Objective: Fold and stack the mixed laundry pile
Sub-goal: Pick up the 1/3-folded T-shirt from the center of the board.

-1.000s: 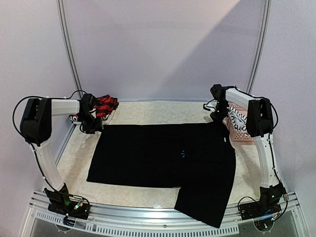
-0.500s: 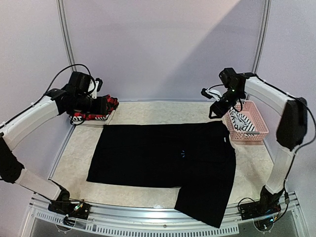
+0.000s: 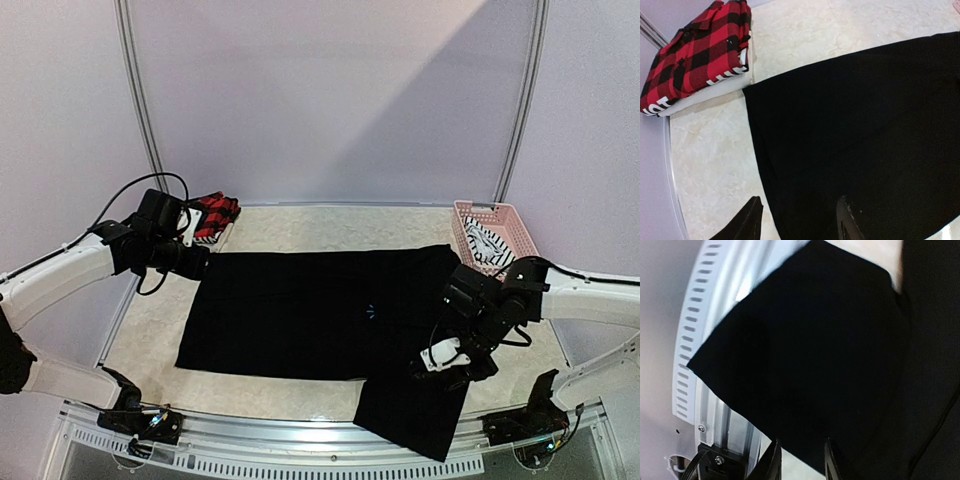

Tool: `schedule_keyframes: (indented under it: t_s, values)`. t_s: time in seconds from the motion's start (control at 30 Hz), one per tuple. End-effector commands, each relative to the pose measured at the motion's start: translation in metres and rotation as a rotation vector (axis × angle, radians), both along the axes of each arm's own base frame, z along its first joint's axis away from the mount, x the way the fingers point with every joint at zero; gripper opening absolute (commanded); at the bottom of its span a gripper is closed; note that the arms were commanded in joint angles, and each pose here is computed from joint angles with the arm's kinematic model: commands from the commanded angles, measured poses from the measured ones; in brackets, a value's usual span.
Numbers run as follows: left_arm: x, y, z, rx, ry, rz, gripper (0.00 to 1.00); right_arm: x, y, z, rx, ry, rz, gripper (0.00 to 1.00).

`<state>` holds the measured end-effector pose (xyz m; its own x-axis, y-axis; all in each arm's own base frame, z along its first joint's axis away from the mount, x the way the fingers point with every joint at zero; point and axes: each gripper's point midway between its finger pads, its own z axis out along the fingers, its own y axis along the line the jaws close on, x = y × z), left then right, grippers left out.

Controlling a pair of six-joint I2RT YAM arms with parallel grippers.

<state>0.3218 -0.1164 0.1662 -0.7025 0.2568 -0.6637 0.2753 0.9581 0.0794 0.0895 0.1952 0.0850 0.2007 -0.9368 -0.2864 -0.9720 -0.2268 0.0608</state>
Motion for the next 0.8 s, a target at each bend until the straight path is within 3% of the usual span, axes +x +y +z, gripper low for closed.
schedule_keyframes:
  t_s: [0.0,0.47,0.77]
  values:
    - [0.012,0.019,0.002,0.082,-0.054,0.052,0.53,-0.037,0.004,-0.014,-0.013,-0.029,0.213,0.28]
    - [0.026,0.058,-0.006,0.062,-0.030,0.184,0.53,-0.124,0.001,-0.051,-0.110,-0.049,0.671,0.35]
    - [0.026,0.061,-0.009,0.053,-0.018,0.197,0.53,-0.121,0.019,-0.077,-0.151,-0.132,0.634,0.35]
